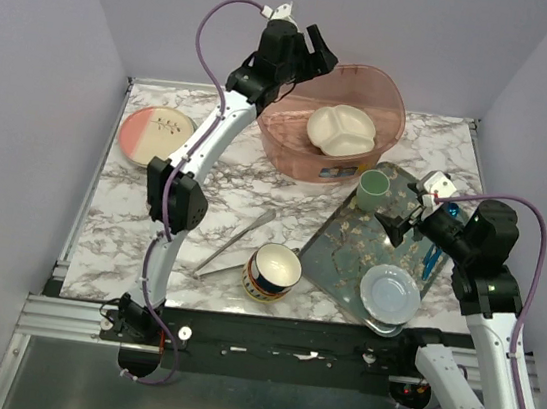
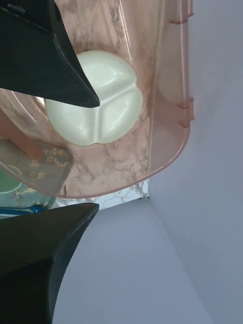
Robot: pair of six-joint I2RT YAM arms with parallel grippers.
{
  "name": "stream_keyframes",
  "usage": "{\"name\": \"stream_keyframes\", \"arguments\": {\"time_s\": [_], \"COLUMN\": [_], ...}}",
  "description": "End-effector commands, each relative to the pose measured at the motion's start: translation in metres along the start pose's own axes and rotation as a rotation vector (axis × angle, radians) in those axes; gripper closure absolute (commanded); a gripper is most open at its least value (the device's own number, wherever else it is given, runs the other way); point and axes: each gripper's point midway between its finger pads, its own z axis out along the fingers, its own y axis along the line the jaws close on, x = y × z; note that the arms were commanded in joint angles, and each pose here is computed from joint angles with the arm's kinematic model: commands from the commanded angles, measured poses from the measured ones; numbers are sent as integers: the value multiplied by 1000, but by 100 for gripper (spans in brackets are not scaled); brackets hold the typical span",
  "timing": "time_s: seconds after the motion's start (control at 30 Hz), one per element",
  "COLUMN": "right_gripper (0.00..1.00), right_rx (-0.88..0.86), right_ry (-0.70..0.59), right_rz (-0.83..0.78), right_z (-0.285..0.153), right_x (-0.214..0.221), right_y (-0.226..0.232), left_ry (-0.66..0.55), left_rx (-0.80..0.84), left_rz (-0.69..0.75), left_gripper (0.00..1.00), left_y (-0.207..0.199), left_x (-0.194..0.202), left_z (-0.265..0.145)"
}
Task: Place the mixed dishes into the plastic bin
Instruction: Place the plate in the plastic bin, then pick up the plate at the center of the board.
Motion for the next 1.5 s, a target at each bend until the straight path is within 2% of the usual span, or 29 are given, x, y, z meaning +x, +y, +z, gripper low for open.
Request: {"name": "stream_keyframes", "arguments": {"time_s": [0.0, 0.17, 0.3, 0.43, 0.6, 0.63, 0.73, 0.9, 1.1, 1.2, 1.3, 1.37, 1.47], "right_gripper": [0, 0, 0, 0, 0, 0, 0, 0, 0, 0, 1, 1, 1], "right_rx": [-2, -63, -158, -267, -429, -438, -464, -497, -551, -580, -593, -586, -587], "right_ry": [-20, -32, -60, -100, -151, -153, -143, -68, 32, 60, 80, 81, 88], "right_rz": [-20, -7, -1, -18, -14, -7, 41, 123, 135, 167, 170, 158, 156], "right_z": [0, 3, 5, 4, 1, 1, 5, 26, 50, 55, 53, 51, 49], "right_x": [-1, 0, 0, 1, 10, 9, 8, 12, 2, 2, 8, 9, 15], "right_y": [0, 10, 28, 48, 79, 81, 80, 79, 83, 87, 93, 93, 96], "left_ry": [-69, -162, -286, -307, -330, -323, -340, -315, -300, -228, -134, -90, -79], "left_rx": [66, 18, 30, -14, -152, -177, -255, -343, -430, -545, -648, -695, -800], "left_rz": [181, 287, 287, 291, 258, 238, 197, 80, -131, -281, -372, -383, -359], "left_gripper": [15, 9, 1, 1, 1, 1, 1, 1, 1, 2, 10, 14, 14], "left_y": [-30, -27, -11, 32, 107, 123, 162, 210, 270, 315, 355, 377, 405], "left_x": [-51, -84, -96, -84, -69, -54, -40, -26, -37, -28, -21, -21, -29], "left_z": [-56, -136, -200, -260, -309, -318, -337, -346, -338, -325, -314, -308, -311]}}
